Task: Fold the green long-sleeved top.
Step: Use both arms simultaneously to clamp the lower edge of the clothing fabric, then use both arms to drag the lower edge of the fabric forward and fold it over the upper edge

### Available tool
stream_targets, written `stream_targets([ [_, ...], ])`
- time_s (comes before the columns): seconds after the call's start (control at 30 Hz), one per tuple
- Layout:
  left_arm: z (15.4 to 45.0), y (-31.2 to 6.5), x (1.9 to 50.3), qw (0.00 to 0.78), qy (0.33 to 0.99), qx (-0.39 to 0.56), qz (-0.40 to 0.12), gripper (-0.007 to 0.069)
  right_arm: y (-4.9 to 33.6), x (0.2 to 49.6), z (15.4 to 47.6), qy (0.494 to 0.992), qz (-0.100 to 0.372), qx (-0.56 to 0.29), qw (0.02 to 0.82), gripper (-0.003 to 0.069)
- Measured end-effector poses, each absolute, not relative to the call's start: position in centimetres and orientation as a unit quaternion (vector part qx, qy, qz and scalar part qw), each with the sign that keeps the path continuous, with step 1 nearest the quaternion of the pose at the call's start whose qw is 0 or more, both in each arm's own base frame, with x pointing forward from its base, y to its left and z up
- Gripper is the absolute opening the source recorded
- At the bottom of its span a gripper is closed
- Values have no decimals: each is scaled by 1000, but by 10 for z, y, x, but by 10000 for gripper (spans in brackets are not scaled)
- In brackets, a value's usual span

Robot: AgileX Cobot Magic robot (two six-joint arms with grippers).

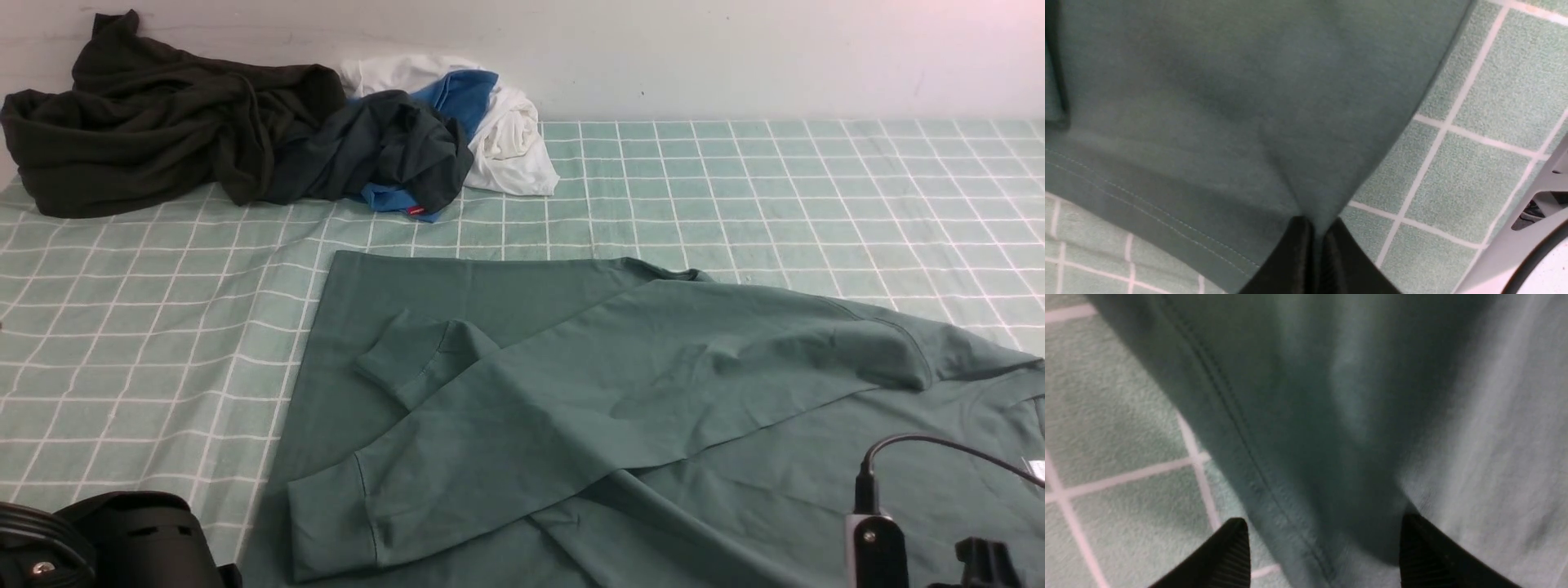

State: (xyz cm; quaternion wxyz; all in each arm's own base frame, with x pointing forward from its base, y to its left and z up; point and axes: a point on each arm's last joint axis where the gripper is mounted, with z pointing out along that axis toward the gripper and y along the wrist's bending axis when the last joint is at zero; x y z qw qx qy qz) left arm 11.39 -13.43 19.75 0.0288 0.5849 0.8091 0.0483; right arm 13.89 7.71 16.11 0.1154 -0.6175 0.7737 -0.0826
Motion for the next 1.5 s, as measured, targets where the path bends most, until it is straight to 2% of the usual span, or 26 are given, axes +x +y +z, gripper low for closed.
stream_targets([
  [0.13, 197, -135, 115, 36, 809, 585, 46, 6, 78, 141, 156, 774, -81, -619, 105, 442],
  [0.23, 197, -135, 115, 36, 809, 585, 46, 6, 79, 141, 155, 774, -81, -620, 103, 399],
  [0.4, 198, -135, 115, 36, 809, 585, 46, 6, 79, 141, 155, 773, -82, -621, 103, 171],
  [0.43, 198, -135, 115, 36, 809, 585, 46, 6, 79, 142, 155, 772, -82, -621, 103, 161],
  [0.5, 198, -136, 115, 37, 809, 585, 45, 6, 79, 142, 155, 771, -83, -622, 105, 49],
  [0.57, 198, -136, 115, 37, 809, 585, 45, 6, 79, 142, 156, 771, -84, -622, 105, 18],
  [0.67, 198, -136, 115, 37, 812, 581, 45, 6, 80, 146, 161, 773, -87, -620, 102, 11],
  [0.87, 214, -129, 132, 37, 851, 520, 59, 6, 88, 170, 212, 777, -124, -608, 109, 10],
  [0.93, 232, -124, 152, 63, 867, 491, 66, 6, 91, 186, 235, 784, -133, -591, 138, 10],
  [1.07, 259, -117, 183, 106, 877, 464, 70, 10, 90, 212, 261, 799, -138, -559, 176, 10],
  [1.17, 293, -108, 229, 154, 885, 433, 80, 17, 86, 249, 281, 813, -125, -532, 200, 10],
  [1.33, 315, -97, 303, 186, 895, 393, 96, 18, 79, 310, 287, 828, -94, -510, 213, 10],
  [1.5, 309, -95, 376, 196, 896, 382, 110, 18, 74, 369, 274, 843, -72, -487, 219, 10],
])
